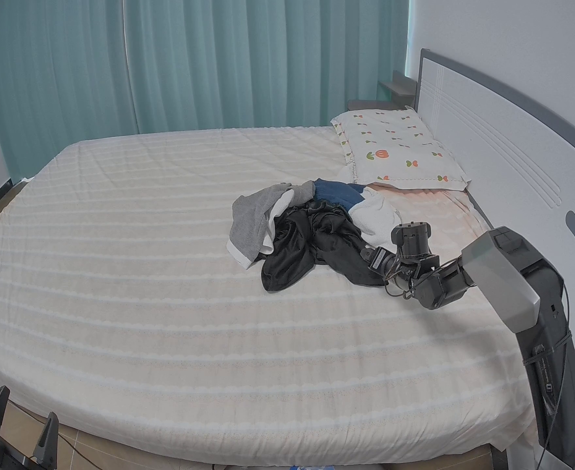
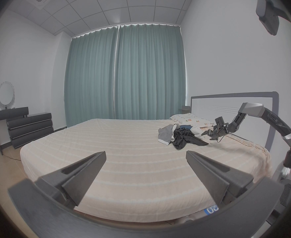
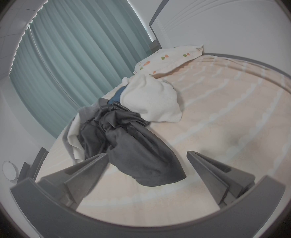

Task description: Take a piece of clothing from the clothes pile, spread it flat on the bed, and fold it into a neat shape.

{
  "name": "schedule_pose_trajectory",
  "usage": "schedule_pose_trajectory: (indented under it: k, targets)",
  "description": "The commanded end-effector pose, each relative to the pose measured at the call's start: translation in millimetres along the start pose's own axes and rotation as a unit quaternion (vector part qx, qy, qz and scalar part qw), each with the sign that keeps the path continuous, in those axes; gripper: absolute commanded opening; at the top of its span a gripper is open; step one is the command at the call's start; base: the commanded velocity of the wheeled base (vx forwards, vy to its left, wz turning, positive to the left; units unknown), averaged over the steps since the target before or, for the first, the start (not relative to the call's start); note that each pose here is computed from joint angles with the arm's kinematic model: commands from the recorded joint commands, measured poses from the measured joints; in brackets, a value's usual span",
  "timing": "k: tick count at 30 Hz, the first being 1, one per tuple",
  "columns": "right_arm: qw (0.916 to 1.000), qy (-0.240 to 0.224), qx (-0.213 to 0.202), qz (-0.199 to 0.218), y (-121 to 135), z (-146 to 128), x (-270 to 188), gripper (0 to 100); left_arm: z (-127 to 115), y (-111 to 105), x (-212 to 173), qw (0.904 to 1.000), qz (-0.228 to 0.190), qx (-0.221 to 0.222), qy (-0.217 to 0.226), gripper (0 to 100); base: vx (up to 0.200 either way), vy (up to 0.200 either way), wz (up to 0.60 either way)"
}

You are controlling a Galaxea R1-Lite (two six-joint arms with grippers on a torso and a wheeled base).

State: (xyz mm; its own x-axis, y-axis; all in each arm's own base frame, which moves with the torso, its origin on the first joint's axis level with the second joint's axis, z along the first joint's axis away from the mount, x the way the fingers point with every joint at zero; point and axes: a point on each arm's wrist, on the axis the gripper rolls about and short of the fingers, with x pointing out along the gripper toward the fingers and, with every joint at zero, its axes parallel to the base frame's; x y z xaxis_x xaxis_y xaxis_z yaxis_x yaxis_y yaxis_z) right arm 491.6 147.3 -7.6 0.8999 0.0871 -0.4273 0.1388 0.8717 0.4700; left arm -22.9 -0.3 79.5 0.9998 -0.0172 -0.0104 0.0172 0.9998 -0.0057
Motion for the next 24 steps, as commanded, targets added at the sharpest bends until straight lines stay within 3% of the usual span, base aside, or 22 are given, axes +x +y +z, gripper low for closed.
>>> schedule_pose_trajectory:
  k: [1, 6, 21, 22, 24]
  targets:
    - [0.9999, 0.011, 0.000, -0.013, -14.3, -24.1, 20.1, 100, -4.7, 0.0, 0.6, 1.0000, 0.000, 0.000, 0.004, 100, 0.000, 0.000, 0.00]
    - [0.9997, 0.006, 0.023, -0.010, -12.4, -25.9, 25.8, 100, -4.7, 0.0, 0.6, 1.0000, 0.000, 0.000, 0.004, 100, 0.000, 0.000, 0.00]
    - [0.9996, -0.007, 0.026, -0.007, -12.5, -37.4, 41.9, 100, -4.7, 0.0, 0.6, 1.0000, 0.000, 0.000, 0.004, 100, 0.000, 0.000, 0.00]
    - [0.9996, -0.009, 0.027, -0.006, -12.9, -38.7, 44.1, 0, -4.7, 0.0, 0.6, 1.0000, 0.000, 0.000, 0.004, 100, 0.000, 0.000, 0.00]
    - [0.9994, -0.014, 0.030, -0.003, -13.0, -41.7, 49.0, 0, -4.7, 0.0, 0.6, 1.0000, 0.000, 0.000, 0.004, 100, 0.000, 0.000, 0.00]
